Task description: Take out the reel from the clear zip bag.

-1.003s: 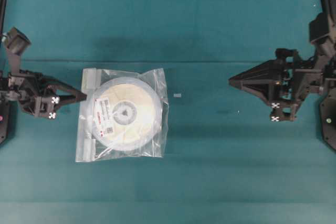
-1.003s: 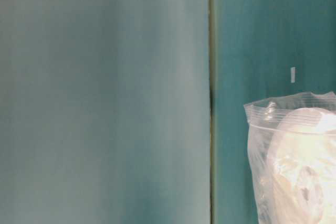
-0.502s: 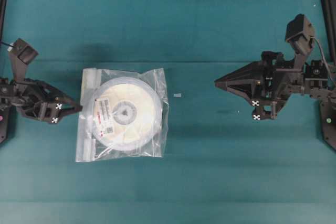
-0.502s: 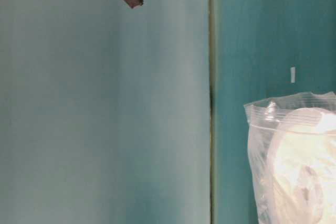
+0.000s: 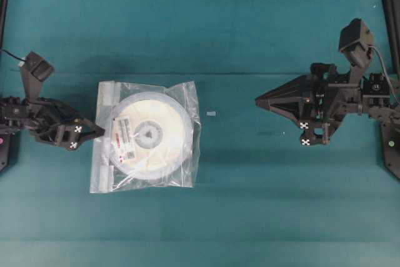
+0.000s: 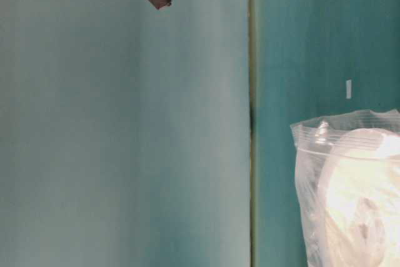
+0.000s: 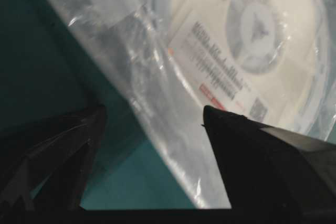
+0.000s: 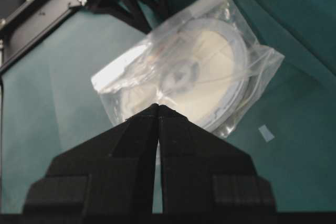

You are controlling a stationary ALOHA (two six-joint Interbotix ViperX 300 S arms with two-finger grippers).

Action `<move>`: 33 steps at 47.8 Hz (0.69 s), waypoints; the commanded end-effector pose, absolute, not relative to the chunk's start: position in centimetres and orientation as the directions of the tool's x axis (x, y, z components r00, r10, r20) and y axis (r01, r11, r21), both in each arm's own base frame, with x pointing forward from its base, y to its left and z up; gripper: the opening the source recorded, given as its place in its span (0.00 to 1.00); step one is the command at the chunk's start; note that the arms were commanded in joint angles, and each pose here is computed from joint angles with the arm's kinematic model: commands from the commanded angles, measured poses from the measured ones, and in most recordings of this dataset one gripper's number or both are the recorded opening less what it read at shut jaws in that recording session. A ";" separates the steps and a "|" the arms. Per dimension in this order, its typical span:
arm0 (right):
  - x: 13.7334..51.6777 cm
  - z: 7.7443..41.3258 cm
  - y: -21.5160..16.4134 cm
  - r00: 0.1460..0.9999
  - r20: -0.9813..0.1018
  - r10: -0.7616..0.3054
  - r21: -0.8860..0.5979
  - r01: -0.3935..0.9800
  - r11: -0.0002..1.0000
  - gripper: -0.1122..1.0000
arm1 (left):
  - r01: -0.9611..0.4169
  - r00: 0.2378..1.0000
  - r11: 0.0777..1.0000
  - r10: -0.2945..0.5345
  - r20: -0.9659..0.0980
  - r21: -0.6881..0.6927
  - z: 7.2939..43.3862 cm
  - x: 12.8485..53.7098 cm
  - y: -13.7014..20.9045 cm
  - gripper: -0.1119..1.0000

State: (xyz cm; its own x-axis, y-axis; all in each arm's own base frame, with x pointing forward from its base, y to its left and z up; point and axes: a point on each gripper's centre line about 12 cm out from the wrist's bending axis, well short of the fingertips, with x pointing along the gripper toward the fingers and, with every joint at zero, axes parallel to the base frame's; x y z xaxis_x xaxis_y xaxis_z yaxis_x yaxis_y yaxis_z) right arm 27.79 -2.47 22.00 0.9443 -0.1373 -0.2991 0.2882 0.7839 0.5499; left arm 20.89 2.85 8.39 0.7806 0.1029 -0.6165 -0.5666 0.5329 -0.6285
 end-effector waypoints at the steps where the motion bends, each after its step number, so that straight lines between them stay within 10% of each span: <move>1: 28.1 22.6 -2.4 0.951 -0.279 -0.136 0.563 0.277 0.779 0.11 | -0.550 0.797 0.533 0.107 -0.594 -0.642 8.8 21.9 3.1 0.93; 14: 27.8 22.0 -2.4 0.942 -0.309 -0.132 0.564 0.293 0.772 0.11 | -0.545 0.802 0.534 0.108 -0.587 -0.646 9.0 22.7 3.2 0.84; 33: 27.5 21.0 -2.4 0.917 -0.382 -0.119 0.590 0.341 0.732 0.11 | -0.594 0.752 0.531 0.101 -0.651 -0.604 8.6 23.2 3.2 0.11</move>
